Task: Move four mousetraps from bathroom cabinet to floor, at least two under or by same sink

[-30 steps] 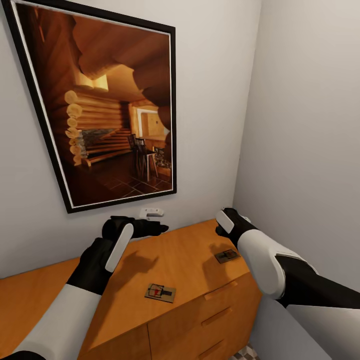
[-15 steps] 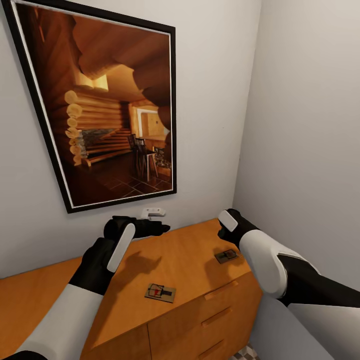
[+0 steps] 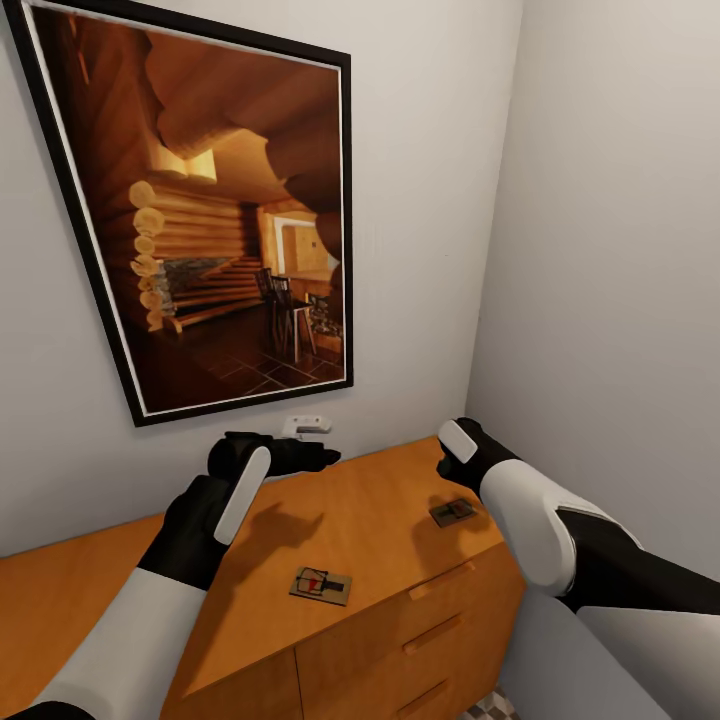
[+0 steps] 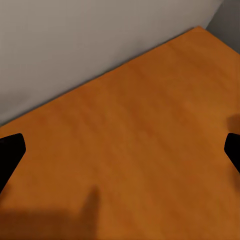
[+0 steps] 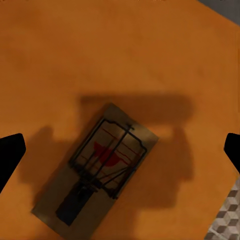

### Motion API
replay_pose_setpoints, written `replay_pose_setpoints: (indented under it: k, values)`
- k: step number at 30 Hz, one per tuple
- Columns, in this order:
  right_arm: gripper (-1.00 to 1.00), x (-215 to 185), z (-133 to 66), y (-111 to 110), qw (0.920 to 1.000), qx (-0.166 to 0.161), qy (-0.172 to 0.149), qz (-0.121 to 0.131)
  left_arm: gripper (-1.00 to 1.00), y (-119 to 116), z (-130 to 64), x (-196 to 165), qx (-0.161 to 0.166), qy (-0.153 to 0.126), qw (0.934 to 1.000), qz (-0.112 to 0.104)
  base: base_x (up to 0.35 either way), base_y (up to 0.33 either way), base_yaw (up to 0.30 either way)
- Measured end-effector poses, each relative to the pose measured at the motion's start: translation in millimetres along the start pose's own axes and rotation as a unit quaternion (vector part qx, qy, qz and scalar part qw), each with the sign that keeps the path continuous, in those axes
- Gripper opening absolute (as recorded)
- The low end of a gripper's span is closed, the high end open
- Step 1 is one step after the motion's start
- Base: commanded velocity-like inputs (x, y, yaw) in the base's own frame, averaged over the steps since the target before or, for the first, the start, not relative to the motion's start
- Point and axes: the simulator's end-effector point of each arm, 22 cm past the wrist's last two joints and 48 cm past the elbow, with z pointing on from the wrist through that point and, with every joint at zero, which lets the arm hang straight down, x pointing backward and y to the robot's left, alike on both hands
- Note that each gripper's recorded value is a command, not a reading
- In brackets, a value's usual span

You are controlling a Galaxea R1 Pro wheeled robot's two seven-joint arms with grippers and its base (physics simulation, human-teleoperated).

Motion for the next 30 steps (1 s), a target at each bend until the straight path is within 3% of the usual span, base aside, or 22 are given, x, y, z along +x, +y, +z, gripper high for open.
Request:
replay_pose_setpoints:
  k: [12,30]
  values:
    - [1.0,-0.8,-0.2,-0.7,1.0,0.001,-0.001,0.0,1.0,0.7,-0.1,0.0,-0.001,0.0,1.0,0.0,0.0,0.0,-0.173]
    - [1.0,-0.9,0.1,-1.1,1.0,0.001,-0.001,-0.001,1.0,0.0,-0.1,0.4,0.001,0.001,1.0,0.0,0.0,0.0,-0.02]
